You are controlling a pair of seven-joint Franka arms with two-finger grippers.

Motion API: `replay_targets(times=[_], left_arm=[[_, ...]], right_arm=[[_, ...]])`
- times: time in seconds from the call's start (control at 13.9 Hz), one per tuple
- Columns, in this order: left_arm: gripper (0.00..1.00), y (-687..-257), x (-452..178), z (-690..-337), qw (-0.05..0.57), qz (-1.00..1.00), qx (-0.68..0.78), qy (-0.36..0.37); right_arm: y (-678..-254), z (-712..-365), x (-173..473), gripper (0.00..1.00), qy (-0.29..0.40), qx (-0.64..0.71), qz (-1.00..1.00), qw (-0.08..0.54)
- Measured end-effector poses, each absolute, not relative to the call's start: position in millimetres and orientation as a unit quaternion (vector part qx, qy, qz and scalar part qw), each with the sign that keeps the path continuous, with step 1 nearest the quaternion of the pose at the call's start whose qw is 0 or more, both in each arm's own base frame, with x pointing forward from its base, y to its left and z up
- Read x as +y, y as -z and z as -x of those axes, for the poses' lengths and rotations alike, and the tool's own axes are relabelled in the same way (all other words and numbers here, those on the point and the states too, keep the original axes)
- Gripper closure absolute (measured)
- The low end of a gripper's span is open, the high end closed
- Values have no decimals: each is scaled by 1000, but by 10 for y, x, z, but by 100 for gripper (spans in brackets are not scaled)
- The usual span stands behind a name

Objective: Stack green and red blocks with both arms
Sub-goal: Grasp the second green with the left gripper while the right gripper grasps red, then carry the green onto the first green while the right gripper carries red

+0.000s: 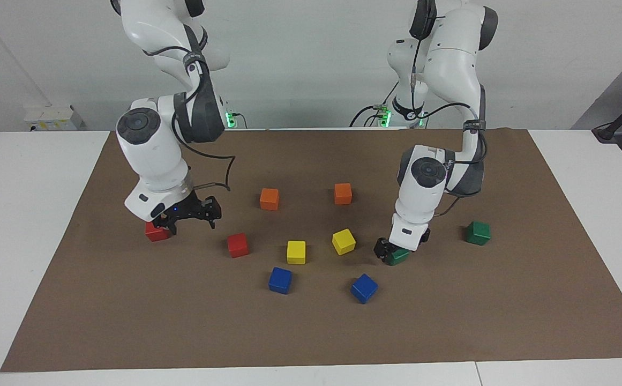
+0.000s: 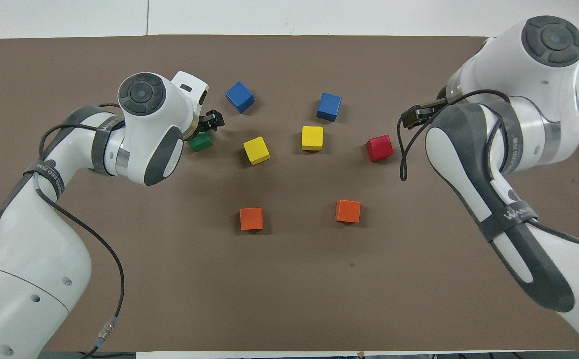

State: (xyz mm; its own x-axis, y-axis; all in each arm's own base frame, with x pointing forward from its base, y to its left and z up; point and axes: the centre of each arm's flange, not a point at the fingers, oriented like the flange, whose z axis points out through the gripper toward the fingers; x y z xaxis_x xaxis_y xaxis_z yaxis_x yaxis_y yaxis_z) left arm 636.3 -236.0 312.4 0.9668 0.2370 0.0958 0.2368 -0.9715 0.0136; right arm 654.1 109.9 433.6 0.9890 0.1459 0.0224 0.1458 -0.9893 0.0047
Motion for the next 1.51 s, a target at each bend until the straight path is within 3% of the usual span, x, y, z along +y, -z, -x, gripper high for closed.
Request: replay_targets(times=[0.43,0.65,0.72,0.79,0.86,1.01,1.29,1.51], left_arm=[[0,-3059,-2363,-6321,-1,-991,123,-43],[0,-3057,-2371,-6316,0,-991,125,-44],[9,-3054,-2373,-6314,1,-991,128,-45],[9,-3049,-2379,-6309,1,-990,132,-45],[15,-3044,-2394,-6298,1,-990,135,-44],[45,-3048,-2413,-6280,0,-990,134,-42],[45,-3538,-2231,-6336,-18,-992,117,-34],[45,-4088,-1537,-6369,-36,-998,41,-18]], right_arm=[[-4086,-6597,1728,0,-34,68,-997,-6],[-3724,-6573,1850,0,-45,67,-997,-10],[-3590,-6556,1844,0,-45,67,-997,-10],[-3494,-6540,1841,0,-44,67,-997,-11],[-3408,-6517,1837,0,-44,67,-997,-11],[-3272,-6466,1826,0,-47,68,-997,-12],[-3112,-6387,1790,0,-35,67,-997,-9],[-3056,-6365,1746,0,-29,64,-998,-7]])
